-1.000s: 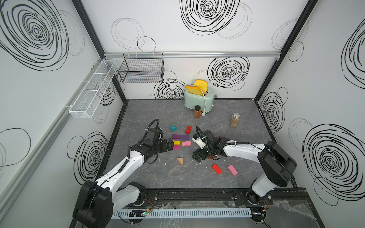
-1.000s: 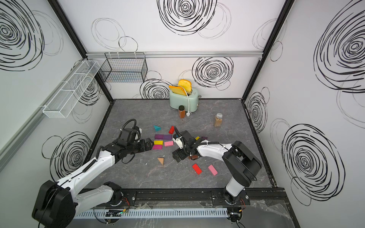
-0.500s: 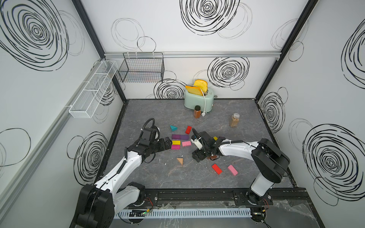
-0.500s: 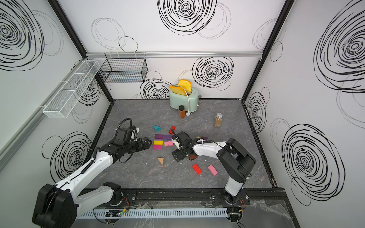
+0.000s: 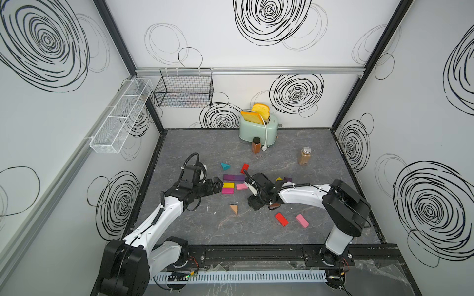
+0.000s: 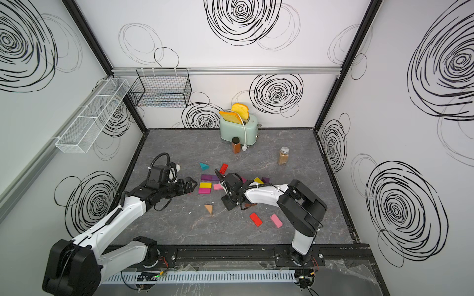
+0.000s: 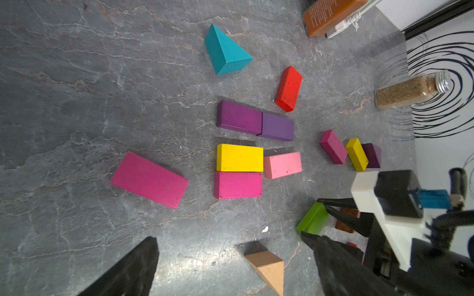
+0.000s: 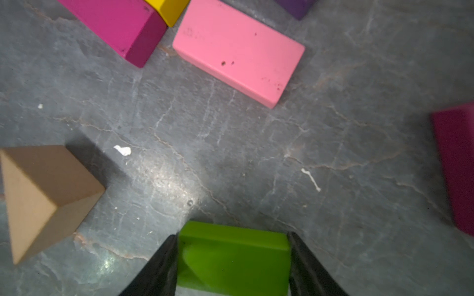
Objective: Assemble a piece of candy with building blocks
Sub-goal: Assemble the building block at the center of the board.
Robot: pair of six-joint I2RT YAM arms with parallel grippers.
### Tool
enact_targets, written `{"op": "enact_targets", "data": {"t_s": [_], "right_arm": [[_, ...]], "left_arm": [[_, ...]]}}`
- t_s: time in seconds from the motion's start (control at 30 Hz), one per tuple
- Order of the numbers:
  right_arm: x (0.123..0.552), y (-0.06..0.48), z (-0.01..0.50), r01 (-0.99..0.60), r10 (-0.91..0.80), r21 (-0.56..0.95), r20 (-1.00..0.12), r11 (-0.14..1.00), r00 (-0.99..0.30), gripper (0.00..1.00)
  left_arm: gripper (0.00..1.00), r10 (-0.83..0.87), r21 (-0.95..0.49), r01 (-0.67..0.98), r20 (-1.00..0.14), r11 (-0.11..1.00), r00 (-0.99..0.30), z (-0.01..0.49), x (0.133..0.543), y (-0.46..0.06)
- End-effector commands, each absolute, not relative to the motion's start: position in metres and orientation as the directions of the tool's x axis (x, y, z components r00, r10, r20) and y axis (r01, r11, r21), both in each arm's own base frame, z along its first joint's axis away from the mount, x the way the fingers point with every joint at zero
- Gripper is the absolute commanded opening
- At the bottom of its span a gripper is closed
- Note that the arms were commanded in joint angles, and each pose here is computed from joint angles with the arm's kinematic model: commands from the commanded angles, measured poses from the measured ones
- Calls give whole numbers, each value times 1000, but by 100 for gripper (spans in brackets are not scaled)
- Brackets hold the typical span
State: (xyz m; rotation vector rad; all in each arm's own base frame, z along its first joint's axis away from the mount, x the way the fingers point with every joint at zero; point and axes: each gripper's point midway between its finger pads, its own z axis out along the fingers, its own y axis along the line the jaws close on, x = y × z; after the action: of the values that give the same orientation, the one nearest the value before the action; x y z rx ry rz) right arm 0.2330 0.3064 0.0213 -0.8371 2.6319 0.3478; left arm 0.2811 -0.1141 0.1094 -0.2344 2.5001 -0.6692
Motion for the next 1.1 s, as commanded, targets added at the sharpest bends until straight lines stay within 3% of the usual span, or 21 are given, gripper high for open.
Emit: {"op": "enact_targets", "data": {"t_s": [0.0, 0.27, 0.9, 1.07], "right_arm": [[230, 303, 14, -531, -446, 141, -390, 836, -806, 37], [252, 324, 25, -488, -364, 174, -470, 855, -805, 31], [286, 348, 30, -446, -287, 208, -522, 870, -803, 32], [294, 353, 35, -444, -275, 212, -538, 871, -797, 37]], "left_arm": [[99, -281, -524, 19, -488, 852, -827, 116, 285, -117], [99, -278, -539, 35, -487, 841, -828, 117, 285, -121], [99, -312, -565, 10, -469, 825, -826, 113, 283, -121], [99, -315, -565, 5, -468, 825, -826, 113, 282, -121]]}}
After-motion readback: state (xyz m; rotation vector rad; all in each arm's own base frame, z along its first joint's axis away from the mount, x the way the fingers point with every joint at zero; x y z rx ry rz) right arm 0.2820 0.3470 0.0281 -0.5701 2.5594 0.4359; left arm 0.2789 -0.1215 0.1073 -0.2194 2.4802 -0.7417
